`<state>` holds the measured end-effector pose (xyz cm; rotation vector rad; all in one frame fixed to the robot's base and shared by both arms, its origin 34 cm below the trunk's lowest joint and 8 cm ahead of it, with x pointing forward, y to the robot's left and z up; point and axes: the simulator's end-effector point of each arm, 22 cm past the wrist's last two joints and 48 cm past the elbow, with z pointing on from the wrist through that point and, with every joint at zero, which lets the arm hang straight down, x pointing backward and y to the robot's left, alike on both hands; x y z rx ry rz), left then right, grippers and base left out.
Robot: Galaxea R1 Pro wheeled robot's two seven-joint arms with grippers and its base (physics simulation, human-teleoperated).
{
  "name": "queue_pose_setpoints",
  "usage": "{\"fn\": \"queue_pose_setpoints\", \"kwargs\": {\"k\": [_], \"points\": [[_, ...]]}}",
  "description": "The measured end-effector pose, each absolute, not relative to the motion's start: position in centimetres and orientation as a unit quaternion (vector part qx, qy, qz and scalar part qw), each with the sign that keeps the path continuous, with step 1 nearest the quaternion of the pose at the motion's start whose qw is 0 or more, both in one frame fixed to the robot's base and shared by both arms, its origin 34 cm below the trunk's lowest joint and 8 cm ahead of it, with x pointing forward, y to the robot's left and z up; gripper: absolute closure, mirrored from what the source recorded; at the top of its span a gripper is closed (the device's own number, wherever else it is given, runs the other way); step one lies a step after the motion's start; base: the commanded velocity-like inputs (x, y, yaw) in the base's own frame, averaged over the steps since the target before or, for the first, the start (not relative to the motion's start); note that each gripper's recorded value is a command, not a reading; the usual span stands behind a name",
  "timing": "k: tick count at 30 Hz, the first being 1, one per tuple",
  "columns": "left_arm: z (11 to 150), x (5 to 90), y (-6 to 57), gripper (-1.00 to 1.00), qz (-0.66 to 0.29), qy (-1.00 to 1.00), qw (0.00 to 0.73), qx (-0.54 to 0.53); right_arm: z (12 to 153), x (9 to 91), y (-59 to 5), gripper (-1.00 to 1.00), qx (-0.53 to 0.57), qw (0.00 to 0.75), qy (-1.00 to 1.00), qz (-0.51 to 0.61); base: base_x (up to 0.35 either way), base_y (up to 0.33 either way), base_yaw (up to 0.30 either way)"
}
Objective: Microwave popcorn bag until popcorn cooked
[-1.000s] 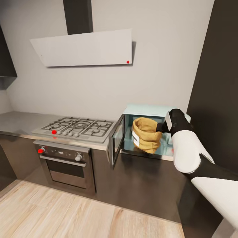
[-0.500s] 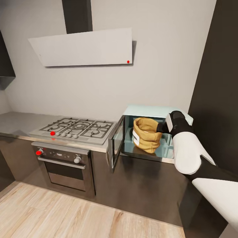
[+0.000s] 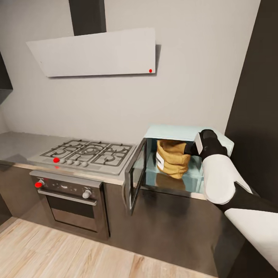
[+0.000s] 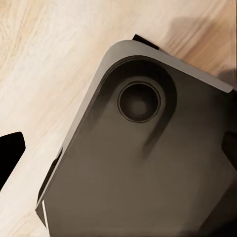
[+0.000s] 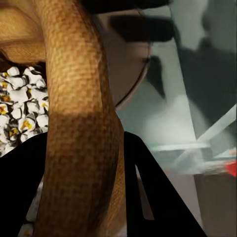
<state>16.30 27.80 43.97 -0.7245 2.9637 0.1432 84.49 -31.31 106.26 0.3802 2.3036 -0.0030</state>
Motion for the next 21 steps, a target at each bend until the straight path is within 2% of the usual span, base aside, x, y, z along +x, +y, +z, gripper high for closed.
{"fn": "queue_pose_setpoints", "kwargs": {"k": [5, 18, 21], "points": [[44.0, 16.4, 27.8, -1.00, 0.047, 0.969, 0.045, -0.238, 106.3, 84.5, -31.4, 1.00, 0.149, 0.392, 0.908, -0.004, 0.257, 0.000, 0.000], [44.0, 16.4, 27.9, -1.00, 0.047, 0.969, 0.046, -0.240, 106.3, 84.4, -31.4, 1.00, 0.151, 0.392, 0.907, -0.002, 0.010, 0.000, 0.000], [44.0, 16.4, 27.9, -1.00, 0.048, 0.969, 0.045, -0.240, 107.2, 84.0, -33.7, 1.00, 0.165, 0.403, 0.900, -0.026, 0.000, 0.000, 0.000]]}}
